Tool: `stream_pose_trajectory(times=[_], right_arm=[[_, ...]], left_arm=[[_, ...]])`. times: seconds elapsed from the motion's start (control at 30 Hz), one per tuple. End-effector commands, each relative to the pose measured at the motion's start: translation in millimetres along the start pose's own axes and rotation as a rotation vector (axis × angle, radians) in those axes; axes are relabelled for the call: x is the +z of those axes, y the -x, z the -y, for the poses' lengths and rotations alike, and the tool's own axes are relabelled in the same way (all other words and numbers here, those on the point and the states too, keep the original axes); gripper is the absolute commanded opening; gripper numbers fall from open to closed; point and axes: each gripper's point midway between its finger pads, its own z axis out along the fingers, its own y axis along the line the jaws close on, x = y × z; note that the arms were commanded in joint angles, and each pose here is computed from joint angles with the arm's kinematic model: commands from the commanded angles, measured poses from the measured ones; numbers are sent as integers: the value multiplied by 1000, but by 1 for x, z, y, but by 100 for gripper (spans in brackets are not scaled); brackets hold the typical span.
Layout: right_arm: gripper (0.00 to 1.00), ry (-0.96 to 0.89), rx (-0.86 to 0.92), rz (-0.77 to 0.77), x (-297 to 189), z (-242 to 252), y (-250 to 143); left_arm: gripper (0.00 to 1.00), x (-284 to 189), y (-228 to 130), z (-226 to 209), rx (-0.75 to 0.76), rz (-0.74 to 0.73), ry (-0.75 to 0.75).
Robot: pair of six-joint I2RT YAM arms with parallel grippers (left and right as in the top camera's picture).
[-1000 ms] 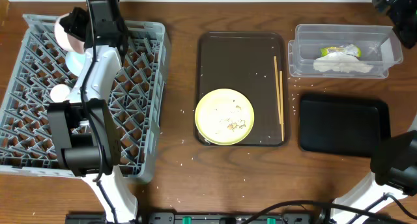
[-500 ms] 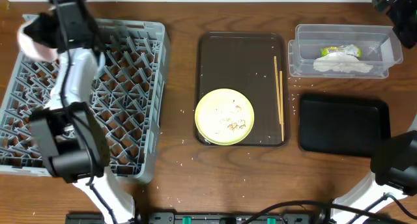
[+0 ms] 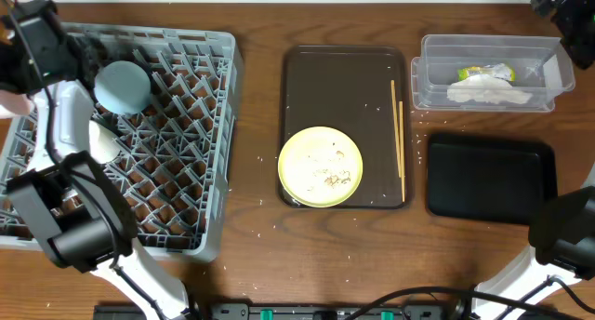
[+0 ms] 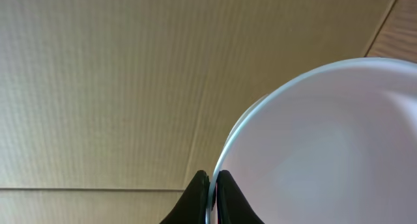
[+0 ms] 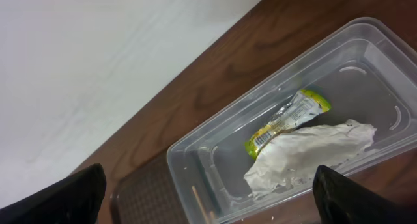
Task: Sort waste into correct bins and load items into the dishwasher
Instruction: 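Lower the pink-white bowl into the rack's left side with the left gripper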
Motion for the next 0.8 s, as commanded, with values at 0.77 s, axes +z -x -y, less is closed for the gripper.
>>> stream_pose_trajectory(times=[0.77], right_arm=[[99, -1, 5, 21, -9, 0, 4]], left_arm=[[8, 40, -4, 30, 105, 34, -70]])
